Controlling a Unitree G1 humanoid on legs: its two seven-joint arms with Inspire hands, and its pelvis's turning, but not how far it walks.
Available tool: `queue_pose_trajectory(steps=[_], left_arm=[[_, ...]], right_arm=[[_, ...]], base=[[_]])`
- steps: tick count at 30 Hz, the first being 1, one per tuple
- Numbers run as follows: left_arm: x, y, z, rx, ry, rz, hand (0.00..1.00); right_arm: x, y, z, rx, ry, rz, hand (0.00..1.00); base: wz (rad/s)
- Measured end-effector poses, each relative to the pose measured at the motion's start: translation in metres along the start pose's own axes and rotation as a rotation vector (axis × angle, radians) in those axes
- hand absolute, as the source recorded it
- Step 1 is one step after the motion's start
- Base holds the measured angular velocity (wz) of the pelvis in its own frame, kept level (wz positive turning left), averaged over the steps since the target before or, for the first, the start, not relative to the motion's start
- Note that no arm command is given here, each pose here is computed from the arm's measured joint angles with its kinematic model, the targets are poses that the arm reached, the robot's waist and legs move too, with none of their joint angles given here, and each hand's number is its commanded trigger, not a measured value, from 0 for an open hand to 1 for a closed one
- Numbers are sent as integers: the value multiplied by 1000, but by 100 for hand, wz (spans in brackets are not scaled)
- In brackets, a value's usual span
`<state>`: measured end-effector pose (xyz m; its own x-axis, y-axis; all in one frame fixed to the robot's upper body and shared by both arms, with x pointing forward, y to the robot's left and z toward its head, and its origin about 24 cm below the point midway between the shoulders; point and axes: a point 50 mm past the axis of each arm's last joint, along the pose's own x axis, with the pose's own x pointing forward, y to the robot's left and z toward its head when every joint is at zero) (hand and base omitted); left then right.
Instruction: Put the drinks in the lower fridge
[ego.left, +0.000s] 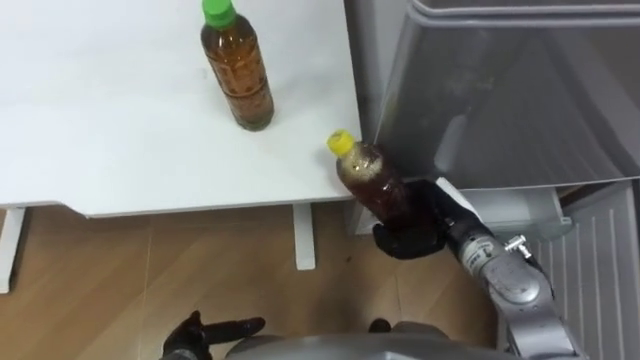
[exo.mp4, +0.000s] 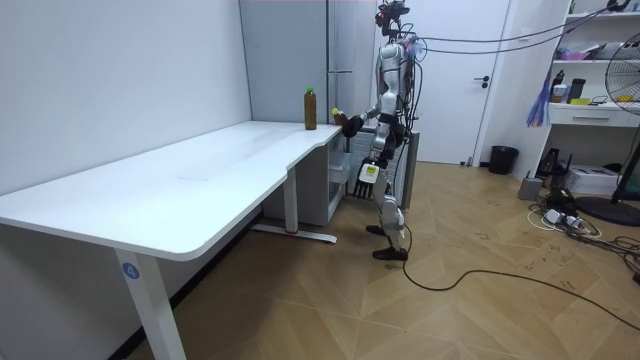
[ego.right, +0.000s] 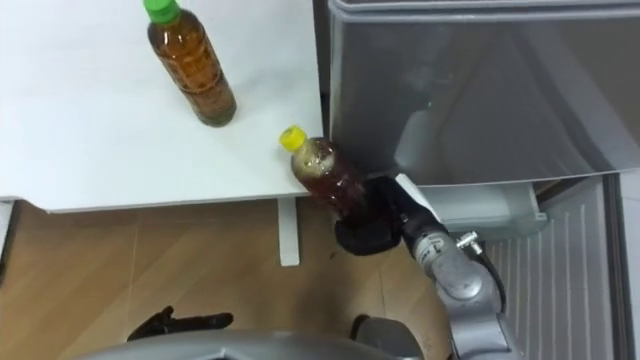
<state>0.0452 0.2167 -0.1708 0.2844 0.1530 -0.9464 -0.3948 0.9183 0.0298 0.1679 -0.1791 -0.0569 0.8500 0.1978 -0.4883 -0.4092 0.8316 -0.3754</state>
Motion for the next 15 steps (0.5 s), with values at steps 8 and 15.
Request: queue_pose_trajectory(steps=[8, 15], left_arm=[[-2, 8, -8, -14, 15, 26, 0], [-4, 12, -13, -27, 17, 41, 0]], right_arm=[[-7, 4, -6, -33, 4, -123, 100], [-13, 11, -30, -16, 62, -211, 100]], base=[[0], [-1]])
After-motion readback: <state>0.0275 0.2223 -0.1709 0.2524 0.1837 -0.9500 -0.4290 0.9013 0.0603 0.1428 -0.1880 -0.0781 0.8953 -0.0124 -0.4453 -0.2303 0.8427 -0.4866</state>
